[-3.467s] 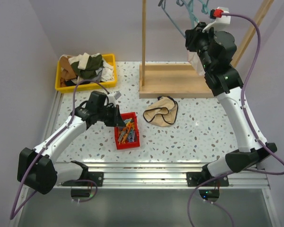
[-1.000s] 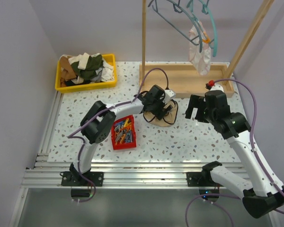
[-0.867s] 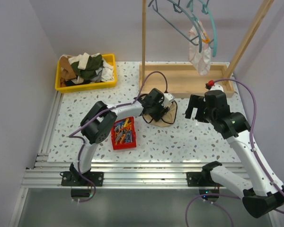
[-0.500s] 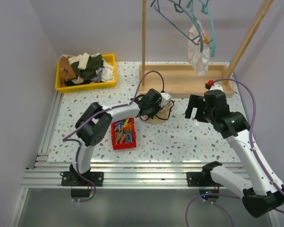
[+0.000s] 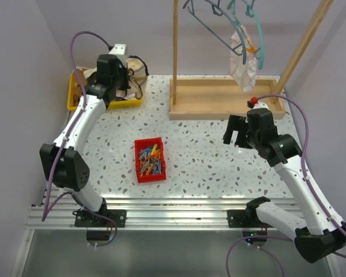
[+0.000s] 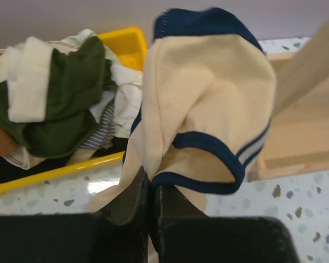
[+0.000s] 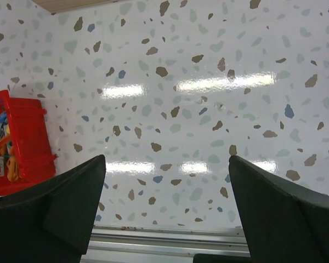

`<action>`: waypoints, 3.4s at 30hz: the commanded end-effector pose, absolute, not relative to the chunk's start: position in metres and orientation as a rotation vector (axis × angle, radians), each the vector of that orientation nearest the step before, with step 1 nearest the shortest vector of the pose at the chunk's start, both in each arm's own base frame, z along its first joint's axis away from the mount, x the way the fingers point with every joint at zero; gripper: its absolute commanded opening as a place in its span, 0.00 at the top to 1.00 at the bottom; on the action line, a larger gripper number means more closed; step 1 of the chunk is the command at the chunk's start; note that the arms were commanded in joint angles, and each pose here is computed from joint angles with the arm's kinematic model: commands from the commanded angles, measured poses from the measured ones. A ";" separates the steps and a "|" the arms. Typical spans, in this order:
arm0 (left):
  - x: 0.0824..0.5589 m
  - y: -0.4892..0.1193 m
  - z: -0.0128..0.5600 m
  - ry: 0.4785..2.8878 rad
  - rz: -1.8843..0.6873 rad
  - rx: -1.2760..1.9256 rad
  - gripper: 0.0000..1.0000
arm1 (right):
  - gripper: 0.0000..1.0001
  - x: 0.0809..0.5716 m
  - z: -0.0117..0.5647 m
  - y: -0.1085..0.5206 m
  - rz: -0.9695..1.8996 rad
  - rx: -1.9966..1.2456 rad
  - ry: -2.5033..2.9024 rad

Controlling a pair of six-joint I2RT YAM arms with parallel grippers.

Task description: Remove the underwear clipped to the hanger

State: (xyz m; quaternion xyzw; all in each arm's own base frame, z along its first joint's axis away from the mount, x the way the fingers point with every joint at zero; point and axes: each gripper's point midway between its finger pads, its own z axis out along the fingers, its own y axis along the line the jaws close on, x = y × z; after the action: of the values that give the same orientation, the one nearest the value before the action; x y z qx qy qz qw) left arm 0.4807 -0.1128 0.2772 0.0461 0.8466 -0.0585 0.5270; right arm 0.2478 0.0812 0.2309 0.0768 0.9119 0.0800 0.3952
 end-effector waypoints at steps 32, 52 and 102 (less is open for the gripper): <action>0.629 -0.044 0.146 2.141 -0.286 -0.235 0.41 | 0.01 0.348 0.264 0.153 0.438 0.029 2.195; 0.491 -0.138 0.393 1.629 -1.024 0.022 0.00 | 0.01 0.270 0.386 0.117 0.435 -0.110 1.857; 0.307 -0.159 0.334 1.739 -1.188 0.218 0.00 | 0.25 0.441 0.460 0.015 0.256 0.108 1.785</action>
State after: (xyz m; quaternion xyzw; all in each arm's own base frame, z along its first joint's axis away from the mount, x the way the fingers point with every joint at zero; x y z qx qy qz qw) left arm 0.3072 -0.1582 0.3347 0.0730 0.7217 -0.4863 0.4871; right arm 0.4536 0.0168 0.4325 0.0575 0.7976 0.1217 0.5880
